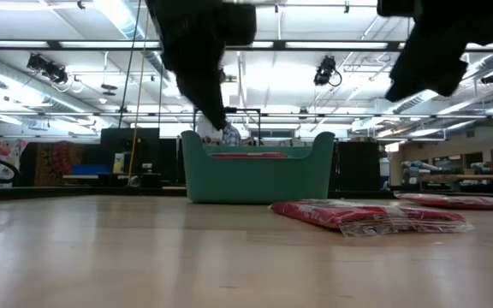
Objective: Sort popcorn bags into baskets
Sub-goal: Put the red popcorn bag into the blue bin
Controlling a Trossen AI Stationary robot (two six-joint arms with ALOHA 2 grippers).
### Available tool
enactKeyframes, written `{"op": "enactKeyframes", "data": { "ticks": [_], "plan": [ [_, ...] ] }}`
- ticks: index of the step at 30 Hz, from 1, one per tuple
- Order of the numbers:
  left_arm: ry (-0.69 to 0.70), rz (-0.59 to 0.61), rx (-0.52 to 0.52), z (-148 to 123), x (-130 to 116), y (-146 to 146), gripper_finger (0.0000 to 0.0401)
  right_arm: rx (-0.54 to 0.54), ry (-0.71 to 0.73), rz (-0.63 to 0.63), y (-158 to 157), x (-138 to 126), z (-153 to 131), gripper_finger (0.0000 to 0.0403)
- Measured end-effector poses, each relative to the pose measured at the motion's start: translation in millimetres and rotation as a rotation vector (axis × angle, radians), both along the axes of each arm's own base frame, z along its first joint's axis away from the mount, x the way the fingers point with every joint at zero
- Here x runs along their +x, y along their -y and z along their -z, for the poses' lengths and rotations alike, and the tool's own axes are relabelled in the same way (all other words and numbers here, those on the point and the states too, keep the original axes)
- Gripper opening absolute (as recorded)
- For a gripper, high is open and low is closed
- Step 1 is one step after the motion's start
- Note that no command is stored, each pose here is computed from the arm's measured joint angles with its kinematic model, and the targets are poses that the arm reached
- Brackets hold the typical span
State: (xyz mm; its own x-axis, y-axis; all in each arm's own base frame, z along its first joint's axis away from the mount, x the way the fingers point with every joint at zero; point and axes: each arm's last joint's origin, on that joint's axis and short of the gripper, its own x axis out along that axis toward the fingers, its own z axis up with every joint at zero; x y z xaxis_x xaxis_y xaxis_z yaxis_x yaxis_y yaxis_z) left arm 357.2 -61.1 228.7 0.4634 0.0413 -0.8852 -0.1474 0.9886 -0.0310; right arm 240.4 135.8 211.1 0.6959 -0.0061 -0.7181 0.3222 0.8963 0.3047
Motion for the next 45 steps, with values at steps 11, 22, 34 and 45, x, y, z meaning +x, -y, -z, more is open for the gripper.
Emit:
{"op": "enactKeyframes", "data": {
  "ticks": [11,22,34,45],
  "plan": [
    [0.194,-0.017,0.049,-49,-17,-2,0.0139,-0.135,0.089,-0.127,-3,6,-5,0.0146],
    [0.461,-0.046,-0.017,-96,-28,-5,0.0139,-0.202,-0.005,-0.273,-20,28,45,0.0147],
    [0.508,-0.064,-0.044,-109,-36,-7,0.0139,-0.266,-0.121,-0.32,-23,36,88,0.0169],
    [0.5,-0.05,-0.061,-108,-37,-5,0.0139,-0.315,-0.144,-0.335,-25,39,103,0.0166]
  ]
}}
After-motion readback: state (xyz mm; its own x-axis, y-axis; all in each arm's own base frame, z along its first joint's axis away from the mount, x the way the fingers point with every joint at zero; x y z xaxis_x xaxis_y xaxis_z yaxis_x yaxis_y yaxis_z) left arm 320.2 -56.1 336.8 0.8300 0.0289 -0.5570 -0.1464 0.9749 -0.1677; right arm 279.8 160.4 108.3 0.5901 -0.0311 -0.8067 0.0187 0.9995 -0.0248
